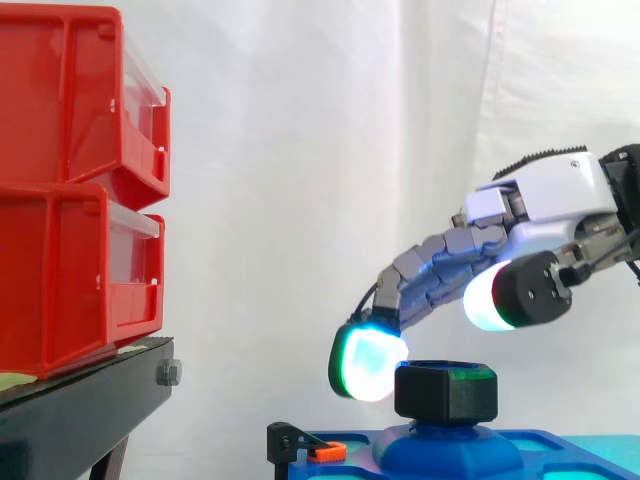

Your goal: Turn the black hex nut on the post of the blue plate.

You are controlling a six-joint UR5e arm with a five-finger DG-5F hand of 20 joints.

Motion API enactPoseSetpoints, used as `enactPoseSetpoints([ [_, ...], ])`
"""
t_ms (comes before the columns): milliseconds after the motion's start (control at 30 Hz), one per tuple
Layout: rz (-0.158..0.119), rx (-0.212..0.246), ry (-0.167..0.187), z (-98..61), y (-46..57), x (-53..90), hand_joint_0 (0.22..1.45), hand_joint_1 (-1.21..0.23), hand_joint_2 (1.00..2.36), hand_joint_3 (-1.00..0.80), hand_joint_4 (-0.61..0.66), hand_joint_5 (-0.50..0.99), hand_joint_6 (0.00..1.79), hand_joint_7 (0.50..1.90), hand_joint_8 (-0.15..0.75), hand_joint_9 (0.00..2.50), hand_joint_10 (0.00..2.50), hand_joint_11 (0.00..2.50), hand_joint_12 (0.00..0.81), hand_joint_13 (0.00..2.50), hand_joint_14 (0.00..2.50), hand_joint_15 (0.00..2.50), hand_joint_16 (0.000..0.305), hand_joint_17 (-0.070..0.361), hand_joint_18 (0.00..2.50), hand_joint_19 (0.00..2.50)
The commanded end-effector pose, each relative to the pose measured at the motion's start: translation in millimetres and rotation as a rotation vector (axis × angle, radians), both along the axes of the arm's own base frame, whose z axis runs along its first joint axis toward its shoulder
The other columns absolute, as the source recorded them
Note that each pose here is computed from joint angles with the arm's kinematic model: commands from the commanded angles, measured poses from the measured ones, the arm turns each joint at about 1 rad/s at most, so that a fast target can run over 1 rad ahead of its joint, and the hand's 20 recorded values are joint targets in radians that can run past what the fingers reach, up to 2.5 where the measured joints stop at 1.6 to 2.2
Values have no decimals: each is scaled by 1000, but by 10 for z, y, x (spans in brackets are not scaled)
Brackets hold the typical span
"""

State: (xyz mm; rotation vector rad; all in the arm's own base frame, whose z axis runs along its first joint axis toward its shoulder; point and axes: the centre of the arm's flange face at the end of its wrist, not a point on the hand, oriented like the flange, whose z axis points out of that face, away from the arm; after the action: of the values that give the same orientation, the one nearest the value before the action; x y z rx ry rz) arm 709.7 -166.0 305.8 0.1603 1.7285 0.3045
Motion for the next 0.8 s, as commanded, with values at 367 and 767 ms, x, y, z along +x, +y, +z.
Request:
enactPoseSetpoints([
  [367, -6, 1, -41, 208, -8, 82, 481, -378, 1000, -500, 144, -206, 502, 739, 258, 338, 0, 0, 369, 313, 2, 58, 56, 126, 237, 161],
  [767, -54, 46, -38, 209, 597, 238, 481, -380, 1000, -500, 150, -205, 502, 746, 258, 335, 0, 0, 371, 312, 0, 53, 56, 126, 237, 157],
])
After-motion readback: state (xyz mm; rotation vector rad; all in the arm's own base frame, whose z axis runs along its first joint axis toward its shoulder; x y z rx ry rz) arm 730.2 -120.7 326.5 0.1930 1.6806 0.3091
